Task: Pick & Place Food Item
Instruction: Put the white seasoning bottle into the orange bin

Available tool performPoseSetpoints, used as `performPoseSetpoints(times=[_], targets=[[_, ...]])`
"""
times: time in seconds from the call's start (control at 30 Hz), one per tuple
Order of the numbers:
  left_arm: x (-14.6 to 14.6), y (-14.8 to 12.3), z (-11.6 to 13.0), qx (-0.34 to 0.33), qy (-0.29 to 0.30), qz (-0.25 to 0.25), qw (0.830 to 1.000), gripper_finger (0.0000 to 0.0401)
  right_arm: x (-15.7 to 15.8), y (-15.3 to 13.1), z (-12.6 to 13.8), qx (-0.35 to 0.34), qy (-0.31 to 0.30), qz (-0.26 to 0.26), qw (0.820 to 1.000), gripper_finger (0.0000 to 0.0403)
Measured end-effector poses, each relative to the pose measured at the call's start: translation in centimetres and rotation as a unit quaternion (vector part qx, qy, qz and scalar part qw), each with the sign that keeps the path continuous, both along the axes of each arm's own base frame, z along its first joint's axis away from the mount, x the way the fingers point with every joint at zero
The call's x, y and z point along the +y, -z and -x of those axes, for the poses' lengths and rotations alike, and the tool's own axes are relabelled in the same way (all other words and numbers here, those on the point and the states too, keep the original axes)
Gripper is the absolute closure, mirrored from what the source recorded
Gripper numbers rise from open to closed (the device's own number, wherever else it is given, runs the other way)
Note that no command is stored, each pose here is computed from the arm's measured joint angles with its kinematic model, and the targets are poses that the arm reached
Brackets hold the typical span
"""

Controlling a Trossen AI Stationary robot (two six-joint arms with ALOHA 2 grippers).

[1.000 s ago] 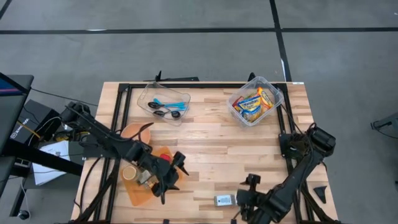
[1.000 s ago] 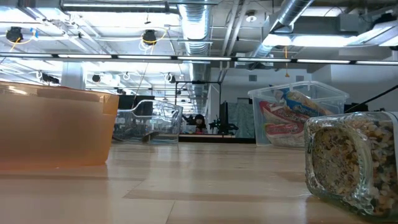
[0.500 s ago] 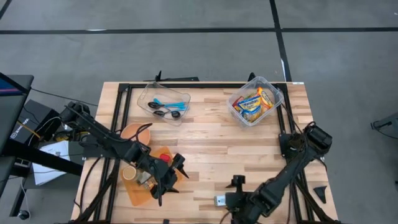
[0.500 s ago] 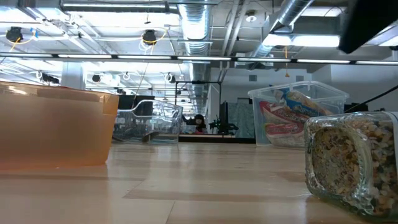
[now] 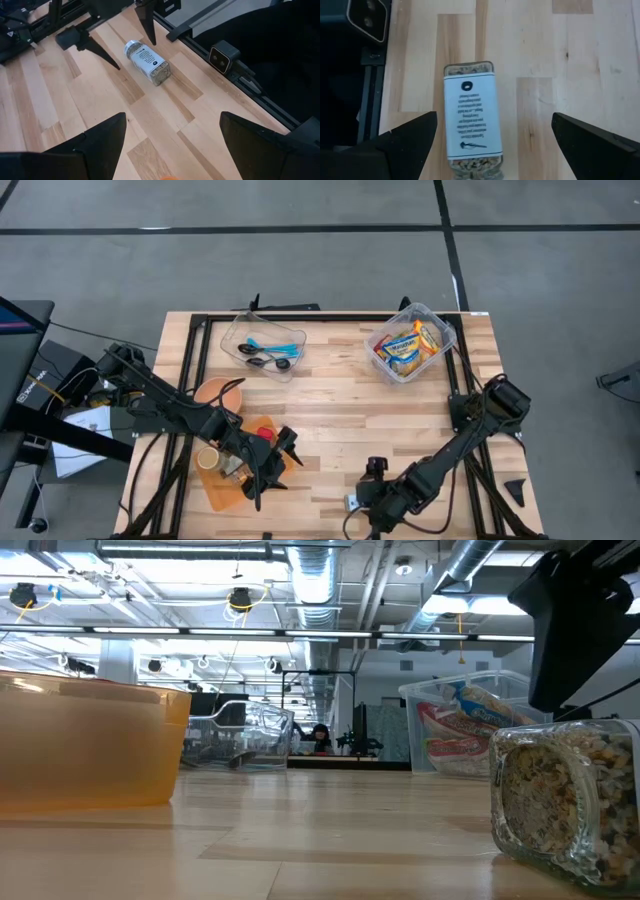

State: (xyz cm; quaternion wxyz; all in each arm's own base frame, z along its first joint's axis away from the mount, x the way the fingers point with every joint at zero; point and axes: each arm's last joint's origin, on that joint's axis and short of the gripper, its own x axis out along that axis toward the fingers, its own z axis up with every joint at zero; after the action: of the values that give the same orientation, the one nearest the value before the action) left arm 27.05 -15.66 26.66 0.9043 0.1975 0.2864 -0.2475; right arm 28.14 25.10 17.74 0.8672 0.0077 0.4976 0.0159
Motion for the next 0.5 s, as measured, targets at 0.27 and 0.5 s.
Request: performPoseSetpoints(times=[0.27,0.5], targets=[[0.0,0.0,0.0,0.004,-0.007,0.008,1.0,0.0087,0.2,0.3,-0.1,-0.003,0.007,-0.01,1.0,0.0014],[0.0,-0.1,0.0,0.001,-0.008,0.011,1.0,0.0087,1.9,3.4,0.5,0.036,-0.008,-0.01,0.999,0.0014]])
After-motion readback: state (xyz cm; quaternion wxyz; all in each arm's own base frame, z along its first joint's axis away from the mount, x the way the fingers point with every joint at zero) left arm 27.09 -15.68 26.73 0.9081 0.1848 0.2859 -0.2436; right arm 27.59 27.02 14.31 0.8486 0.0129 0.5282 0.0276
